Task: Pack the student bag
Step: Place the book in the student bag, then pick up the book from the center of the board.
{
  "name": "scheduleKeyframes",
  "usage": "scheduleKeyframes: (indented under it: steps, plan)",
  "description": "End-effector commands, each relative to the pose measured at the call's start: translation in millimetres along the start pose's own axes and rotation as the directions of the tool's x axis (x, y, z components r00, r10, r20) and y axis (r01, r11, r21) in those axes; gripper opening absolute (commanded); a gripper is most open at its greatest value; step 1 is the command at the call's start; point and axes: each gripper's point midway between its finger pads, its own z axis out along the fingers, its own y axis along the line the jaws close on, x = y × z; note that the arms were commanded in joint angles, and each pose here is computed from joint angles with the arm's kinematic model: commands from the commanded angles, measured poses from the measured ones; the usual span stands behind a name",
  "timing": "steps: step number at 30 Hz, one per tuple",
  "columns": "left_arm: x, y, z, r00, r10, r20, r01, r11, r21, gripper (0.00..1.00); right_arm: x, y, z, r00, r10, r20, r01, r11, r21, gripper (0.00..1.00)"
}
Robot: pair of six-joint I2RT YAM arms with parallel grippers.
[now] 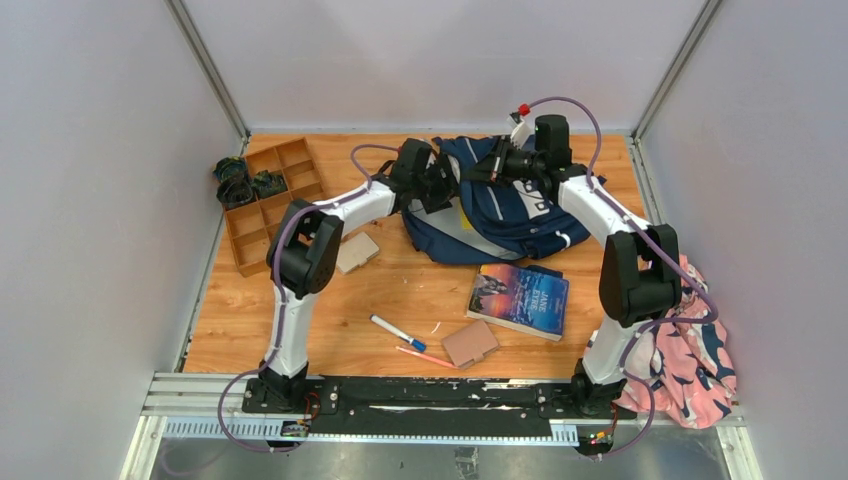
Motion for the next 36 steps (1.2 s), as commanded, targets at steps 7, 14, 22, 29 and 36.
scheduleKeyframes:
  steps: [7, 14, 22, 29, 36]
  plan:
    - [-8, 13, -72, 0.972, 0.236, 0.013, -0.228, 0.949, -0.219, 0.84, -16, 13, -12, 0.997, -0.057, 0.049, 0.057, 0.998, 0.001, 0.0]
    - [-1, -1, -143, 0.957, 0.286, 0.049, -0.27, 0.94, -0.211, 0.79, -5, -18, -19, 0.998, -0.063, 0.024, 0.059, 0.986, 0.155, 0.0]
    - [32, -11, -191, 0.922, 0.387, 0.004, -0.385, 0.918, -0.098, 0.83, 25, -58, -85, 0.988, -0.146, -0.051, 0.15, 0.83, 0.537, 0.85]
    - [123, -11, -169, 0.875, 0.46, -0.151, -0.463, 0.886, 0.012, 0.85, 89, -118, -228, 0.973, -0.172, 0.152, -0.053, 0.477, 0.877, 0.84]
    - [188, -5, -124, 0.894, 0.368, -0.256, -0.345, 0.929, 0.134, 0.85, 205, -148, -232, 0.983, 0.115, 0.141, -0.18, 0.511, 0.84, 0.84]
